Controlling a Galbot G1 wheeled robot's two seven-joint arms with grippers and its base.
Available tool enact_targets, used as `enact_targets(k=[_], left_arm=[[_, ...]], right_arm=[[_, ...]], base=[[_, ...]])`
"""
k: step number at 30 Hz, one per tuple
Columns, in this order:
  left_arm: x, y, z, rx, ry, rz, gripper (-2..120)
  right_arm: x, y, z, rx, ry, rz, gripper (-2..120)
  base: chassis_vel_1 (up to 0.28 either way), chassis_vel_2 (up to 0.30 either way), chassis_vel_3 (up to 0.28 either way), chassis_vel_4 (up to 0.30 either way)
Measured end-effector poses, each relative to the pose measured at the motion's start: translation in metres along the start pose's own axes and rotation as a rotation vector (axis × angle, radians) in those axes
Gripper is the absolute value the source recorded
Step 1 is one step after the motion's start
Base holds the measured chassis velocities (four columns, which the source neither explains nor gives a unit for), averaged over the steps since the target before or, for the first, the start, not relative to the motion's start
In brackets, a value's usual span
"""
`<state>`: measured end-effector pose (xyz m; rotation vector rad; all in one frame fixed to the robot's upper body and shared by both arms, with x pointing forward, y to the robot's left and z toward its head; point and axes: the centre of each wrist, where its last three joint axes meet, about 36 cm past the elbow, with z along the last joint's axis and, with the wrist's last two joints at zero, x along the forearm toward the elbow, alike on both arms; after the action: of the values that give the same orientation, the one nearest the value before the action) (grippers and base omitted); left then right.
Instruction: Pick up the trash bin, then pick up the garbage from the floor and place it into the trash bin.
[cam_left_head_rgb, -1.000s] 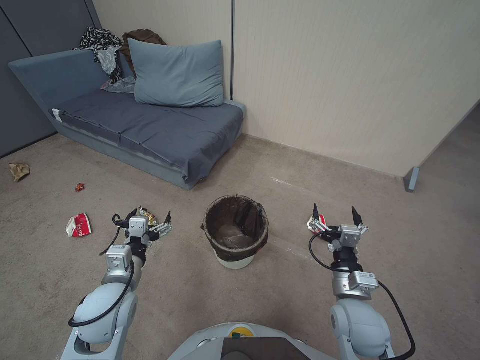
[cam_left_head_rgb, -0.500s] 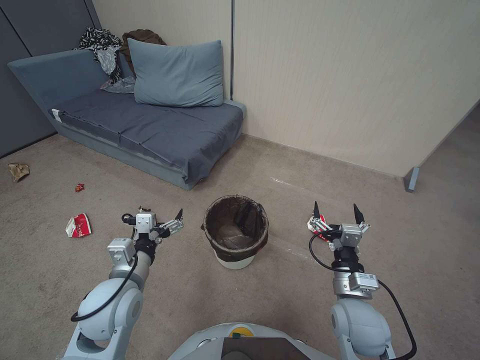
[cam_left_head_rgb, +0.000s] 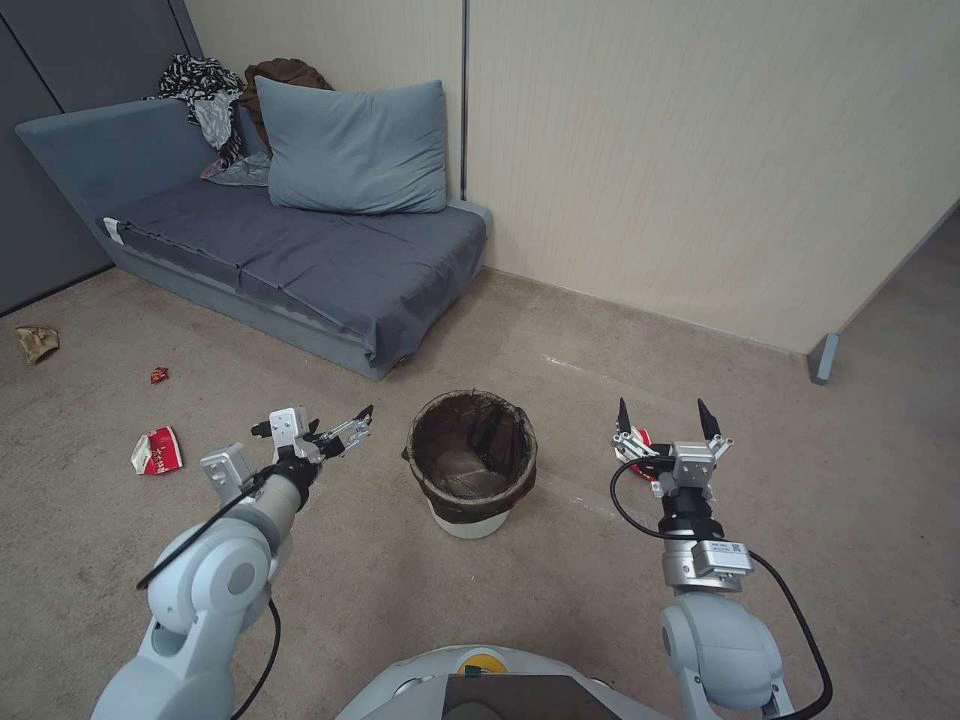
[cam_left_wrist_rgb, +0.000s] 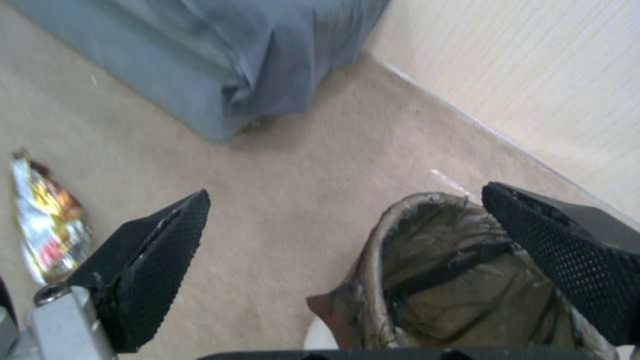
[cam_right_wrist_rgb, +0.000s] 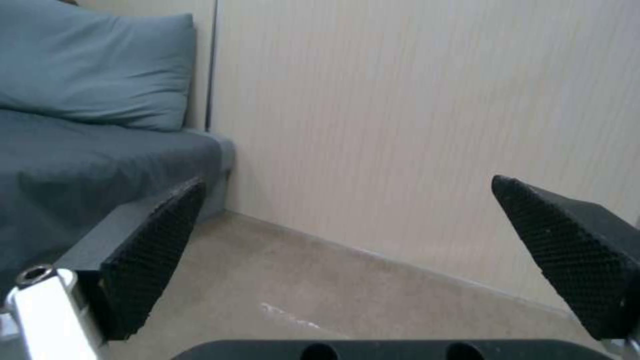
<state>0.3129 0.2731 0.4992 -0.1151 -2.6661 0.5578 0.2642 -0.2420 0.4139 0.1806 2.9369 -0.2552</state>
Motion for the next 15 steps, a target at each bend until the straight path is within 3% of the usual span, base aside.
enact_targets(k=[6,15], left_arm=[[-0.018,0.011,0.000,0.103,0.065,0.061,100],[-0.041,0.025,0.007,0.097,0.127,0.070,100]], right_arm=[[0.002,0.000,-0.002,0.017,-0.012,-0.012,100],[0.003,0.002,-0.002,0.021,-0.013,-0.015,100]], base=[[0.000,0.000,0.000,0.000],[0.000,0.000,0.000,0.000]])
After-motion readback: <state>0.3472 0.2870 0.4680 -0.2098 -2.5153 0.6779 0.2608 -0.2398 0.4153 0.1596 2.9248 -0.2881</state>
